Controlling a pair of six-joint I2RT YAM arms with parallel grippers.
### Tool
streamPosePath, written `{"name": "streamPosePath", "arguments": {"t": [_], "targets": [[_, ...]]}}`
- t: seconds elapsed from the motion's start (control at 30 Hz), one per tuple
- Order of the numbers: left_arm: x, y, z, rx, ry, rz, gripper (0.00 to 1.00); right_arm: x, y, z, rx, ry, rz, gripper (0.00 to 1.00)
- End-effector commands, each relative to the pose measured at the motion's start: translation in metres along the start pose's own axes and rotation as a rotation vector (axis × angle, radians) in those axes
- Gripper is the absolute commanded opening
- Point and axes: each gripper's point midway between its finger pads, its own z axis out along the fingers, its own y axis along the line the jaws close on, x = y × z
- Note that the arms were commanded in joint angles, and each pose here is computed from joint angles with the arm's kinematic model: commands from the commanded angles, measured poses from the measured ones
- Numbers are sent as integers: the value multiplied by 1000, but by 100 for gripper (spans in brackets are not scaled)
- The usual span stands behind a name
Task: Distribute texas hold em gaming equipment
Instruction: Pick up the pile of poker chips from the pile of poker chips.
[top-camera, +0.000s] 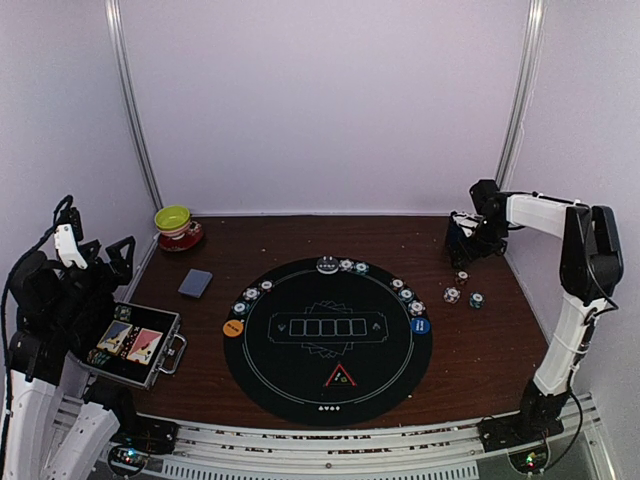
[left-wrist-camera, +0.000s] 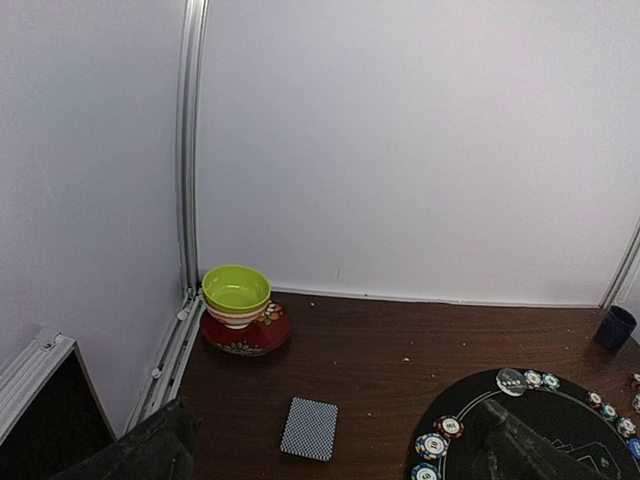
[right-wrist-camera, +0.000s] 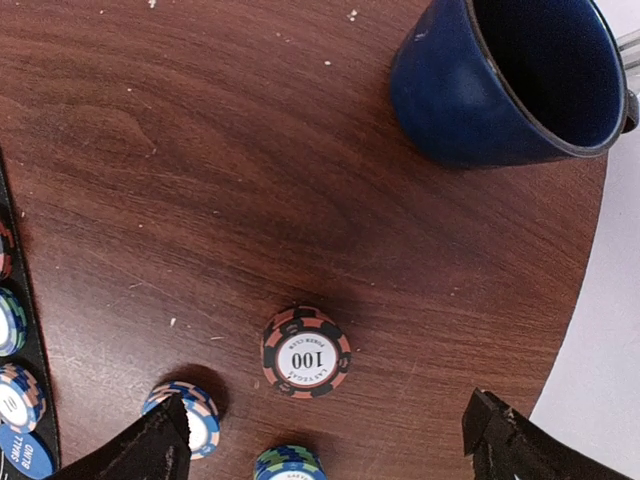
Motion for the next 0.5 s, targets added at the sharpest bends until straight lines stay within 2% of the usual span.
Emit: {"name": "streamPosePath", "arguments": {"t": [0.0,0.47], "targets": [[-10,-1,-2,8,-45,8,98,1,-14,9,14,-12,36,95],[-13,-3,-4,14,-57,7,98,9,-9,44,-40,25,74,89]]}}
